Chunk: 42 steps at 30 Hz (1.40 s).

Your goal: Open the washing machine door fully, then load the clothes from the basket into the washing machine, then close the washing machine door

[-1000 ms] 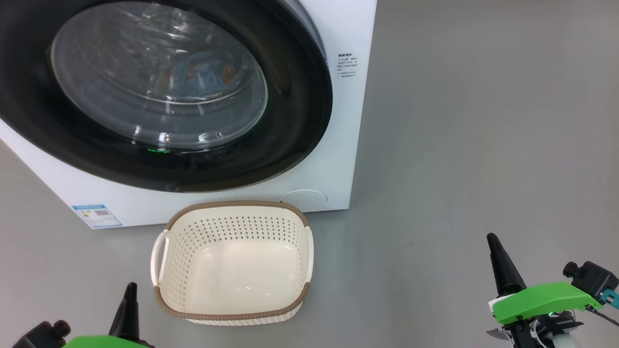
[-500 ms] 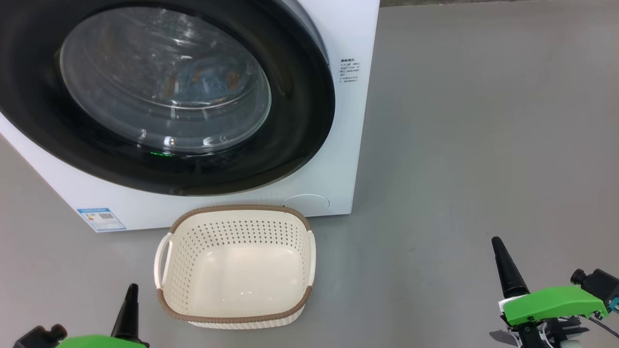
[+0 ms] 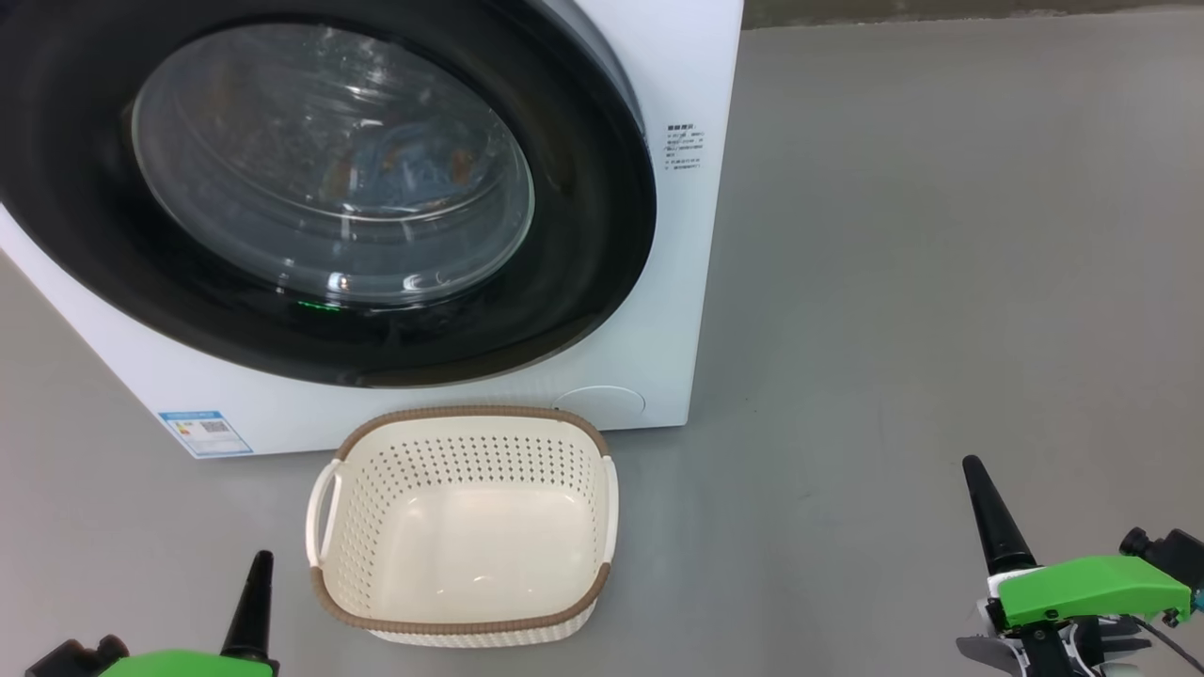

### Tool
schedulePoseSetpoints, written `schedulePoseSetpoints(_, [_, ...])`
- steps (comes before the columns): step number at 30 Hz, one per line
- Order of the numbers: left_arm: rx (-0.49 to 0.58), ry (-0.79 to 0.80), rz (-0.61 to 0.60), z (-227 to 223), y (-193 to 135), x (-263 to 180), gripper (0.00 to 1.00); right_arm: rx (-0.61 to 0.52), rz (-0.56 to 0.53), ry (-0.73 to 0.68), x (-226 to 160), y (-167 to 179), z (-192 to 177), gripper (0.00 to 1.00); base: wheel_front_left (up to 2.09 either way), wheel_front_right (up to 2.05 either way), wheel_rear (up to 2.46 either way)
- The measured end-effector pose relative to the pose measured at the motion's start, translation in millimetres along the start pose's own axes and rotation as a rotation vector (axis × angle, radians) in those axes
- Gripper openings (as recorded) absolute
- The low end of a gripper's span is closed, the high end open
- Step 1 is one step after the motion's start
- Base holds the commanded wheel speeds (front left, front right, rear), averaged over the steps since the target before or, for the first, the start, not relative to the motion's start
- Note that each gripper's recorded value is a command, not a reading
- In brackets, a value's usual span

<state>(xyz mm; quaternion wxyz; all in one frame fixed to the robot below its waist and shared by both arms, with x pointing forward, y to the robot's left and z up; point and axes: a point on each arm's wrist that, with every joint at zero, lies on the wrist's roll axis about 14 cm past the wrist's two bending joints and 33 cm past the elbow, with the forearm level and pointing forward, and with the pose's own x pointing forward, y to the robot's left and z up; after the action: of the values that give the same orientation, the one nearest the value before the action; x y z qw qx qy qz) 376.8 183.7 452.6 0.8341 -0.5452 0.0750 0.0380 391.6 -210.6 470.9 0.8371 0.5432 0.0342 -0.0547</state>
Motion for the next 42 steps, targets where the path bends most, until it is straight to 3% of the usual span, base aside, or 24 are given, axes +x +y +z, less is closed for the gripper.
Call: schedulePoseSetpoints(42, [-0.406,-0.011,-0.084,14.7,-23.1,-4.6,0.0,0.4,0.073,0.015,-10.3,19.1,5.4,0.0,0.0,0.0,0.0])
